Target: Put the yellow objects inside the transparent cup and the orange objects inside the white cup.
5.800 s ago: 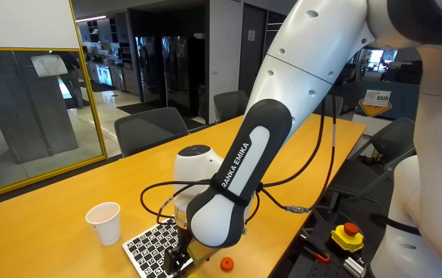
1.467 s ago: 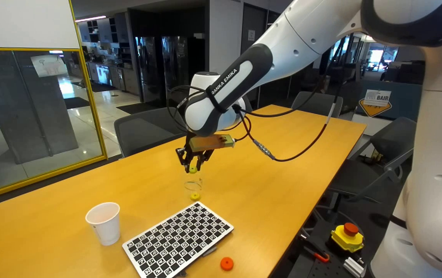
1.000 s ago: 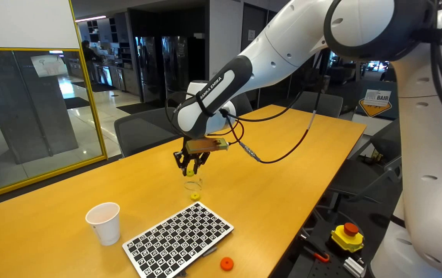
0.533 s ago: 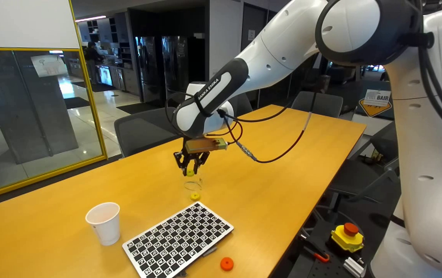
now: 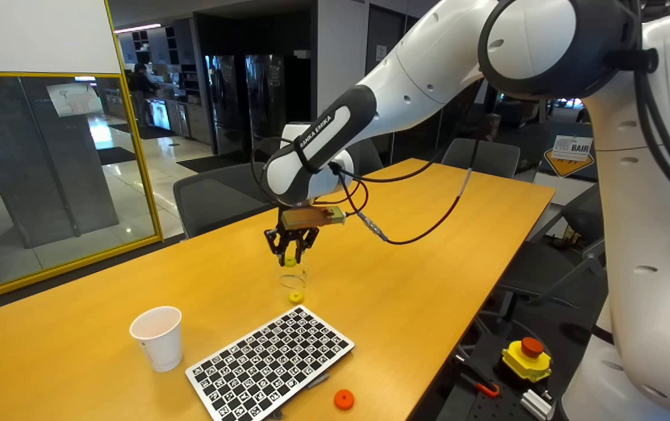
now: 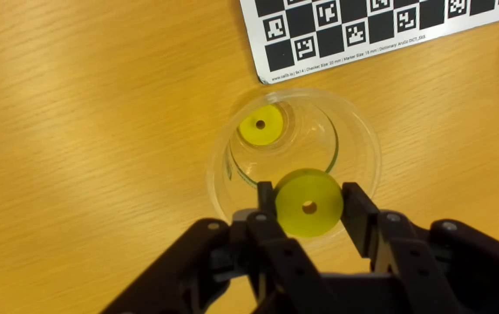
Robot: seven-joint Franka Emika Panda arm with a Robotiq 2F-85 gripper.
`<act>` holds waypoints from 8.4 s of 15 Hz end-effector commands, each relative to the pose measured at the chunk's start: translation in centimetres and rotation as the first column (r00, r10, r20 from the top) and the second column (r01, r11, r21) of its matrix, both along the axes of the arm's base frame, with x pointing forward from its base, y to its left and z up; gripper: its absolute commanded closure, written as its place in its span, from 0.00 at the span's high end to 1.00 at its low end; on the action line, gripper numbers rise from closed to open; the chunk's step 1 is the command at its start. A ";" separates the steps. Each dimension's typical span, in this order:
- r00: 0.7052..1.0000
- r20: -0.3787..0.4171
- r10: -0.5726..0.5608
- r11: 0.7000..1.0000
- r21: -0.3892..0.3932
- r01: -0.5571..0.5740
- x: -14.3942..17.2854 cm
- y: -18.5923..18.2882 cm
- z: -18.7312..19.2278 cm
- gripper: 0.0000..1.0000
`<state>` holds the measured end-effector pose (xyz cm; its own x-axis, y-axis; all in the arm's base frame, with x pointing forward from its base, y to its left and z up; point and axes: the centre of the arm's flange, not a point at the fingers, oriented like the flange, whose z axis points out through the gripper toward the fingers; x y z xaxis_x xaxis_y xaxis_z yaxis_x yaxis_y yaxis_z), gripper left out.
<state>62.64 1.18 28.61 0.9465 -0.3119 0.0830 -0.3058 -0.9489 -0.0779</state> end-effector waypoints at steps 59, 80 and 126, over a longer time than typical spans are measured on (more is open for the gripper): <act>0.991 -0.128 0.021 1.000 0.014 -0.020 -28.6 12.8 -11.8 1.00; 0.992 -0.096 0.086 0.995 -0.036 -0.090 -26.7 13.6 -7.7 0.17; 0.796 0.062 0.602 0.798 -0.037 -0.601 4.7 31.1 2.3 0.17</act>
